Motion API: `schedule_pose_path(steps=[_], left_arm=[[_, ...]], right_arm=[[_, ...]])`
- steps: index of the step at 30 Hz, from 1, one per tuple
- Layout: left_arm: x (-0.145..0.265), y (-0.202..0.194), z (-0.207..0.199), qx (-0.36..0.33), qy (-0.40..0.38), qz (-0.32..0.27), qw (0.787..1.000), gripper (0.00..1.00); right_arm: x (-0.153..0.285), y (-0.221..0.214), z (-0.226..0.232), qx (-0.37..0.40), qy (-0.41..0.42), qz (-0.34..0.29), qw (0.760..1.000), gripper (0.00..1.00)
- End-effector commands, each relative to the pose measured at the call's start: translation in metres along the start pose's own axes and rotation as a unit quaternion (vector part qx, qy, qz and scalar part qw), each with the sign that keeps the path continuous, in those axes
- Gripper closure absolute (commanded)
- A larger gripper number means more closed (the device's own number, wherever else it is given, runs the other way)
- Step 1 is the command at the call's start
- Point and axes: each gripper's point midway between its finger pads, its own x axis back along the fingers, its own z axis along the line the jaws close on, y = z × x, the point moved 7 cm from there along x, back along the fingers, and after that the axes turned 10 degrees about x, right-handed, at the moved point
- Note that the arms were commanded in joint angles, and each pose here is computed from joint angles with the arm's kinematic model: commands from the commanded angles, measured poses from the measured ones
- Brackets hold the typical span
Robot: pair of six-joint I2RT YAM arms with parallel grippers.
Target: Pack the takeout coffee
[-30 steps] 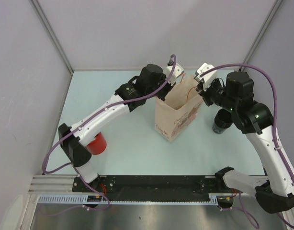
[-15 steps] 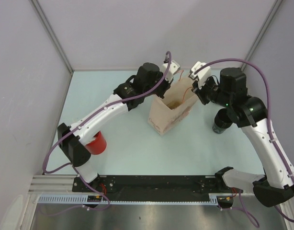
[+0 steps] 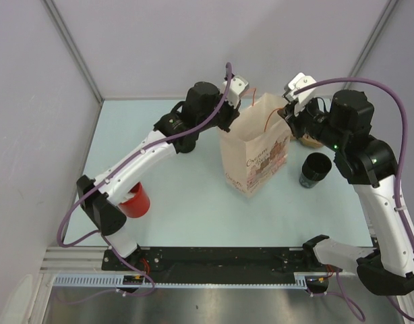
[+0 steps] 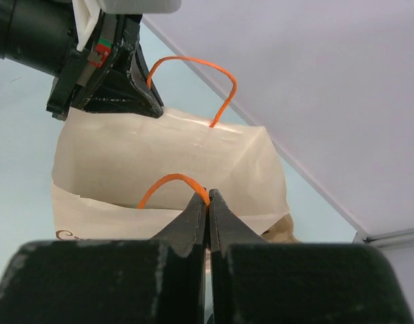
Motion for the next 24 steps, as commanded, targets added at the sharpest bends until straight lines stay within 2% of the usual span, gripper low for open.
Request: schedule_pose_path(steps=[1,5,7,9,11,13,14,16,17,18,19,20,21,22,23,24], left_arm=[[0.019,0.033,-0.001,0.013,-0.006,-0.058,0.998,0.93],[0.019,0.036,0.0,0.013,-0.007,-0.059,0.998,0.94],[0.018,0.034,-0.002,0.012,-0.016,-0.053,0.998,0.94],[0.019,0.033,-0.003,0.013,-0.017,-0.053,0.998,0.94],[0.018,0.027,-0.003,0.017,-0.019,-0.048,0.999,0.95],[0.014,0.02,-0.003,0.012,-0.02,-0.031,0.999,0.98],[0.017,0.024,-0.002,0.005,-0.013,-0.035,0.999,0.99],[0.031,0.045,0.006,0.011,-0.002,-0.069,0.998,1.0],[0.032,0.047,0.005,0.025,-0.013,-0.071,0.997,1.0],[0.03,0.046,0.005,0.024,-0.018,-0.069,0.997,1.0],[0.025,0.037,0.0,0.014,-0.026,-0.048,0.998,1.0],[0.027,0.036,-0.002,0.01,-0.027,-0.044,0.999,1.0],[0.034,0.043,-0.005,0.008,-0.028,-0.052,0.998,1.0],[0.044,0.052,-0.006,0.01,-0.029,-0.065,0.997,1.0],[0.05,0.06,-0.005,0.009,-0.027,-0.076,0.997,1.0],[0.051,0.064,-0.003,0.009,-0.021,-0.083,0.996,1.0]], right_arm=[[-0.002,0.007,-0.006,-0.01,-0.015,-0.027,0.999,1.0],[-0.001,0.014,-0.008,-0.019,-0.013,-0.044,0.999,1.0],[-0.002,0.013,-0.002,-0.007,0.023,-0.026,0.999,1.0],[-0.007,0.011,-0.005,-0.01,0.004,-0.006,1.0,1.0],[-0.007,0.003,-0.003,-0.027,-0.002,-0.028,0.999,1.0],[-0.013,0.001,0.003,-0.016,0.025,-0.014,0.999,1.0],[-0.017,-0.004,0.003,-0.019,0.013,0.019,1.0,1.0],[-0.015,-0.012,-0.003,-0.049,-0.023,0.019,0.998,1.0],[-0.011,-0.005,-0.005,-0.05,-0.019,-0.019,0.998,1.0],[-0.008,-0.001,-0.002,-0.045,-0.004,-0.026,0.999,1.0],[-0.014,0.008,0.0,-0.03,0.026,-0.023,0.999,1.0],[-0.014,0.001,0.011,-0.038,0.056,0.012,0.998,1.0],[-0.015,0.005,0.013,-0.046,0.059,0.007,0.997,1.0],[0.005,0.017,0.011,-0.047,0.042,-0.035,0.997,1.0],[0.003,0.019,0.011,-0.06,0.026,-0.063,0.996,1.0],[0.004,0.021,0.008,-0.062,0.023,-0.066,0.996,1.0]])
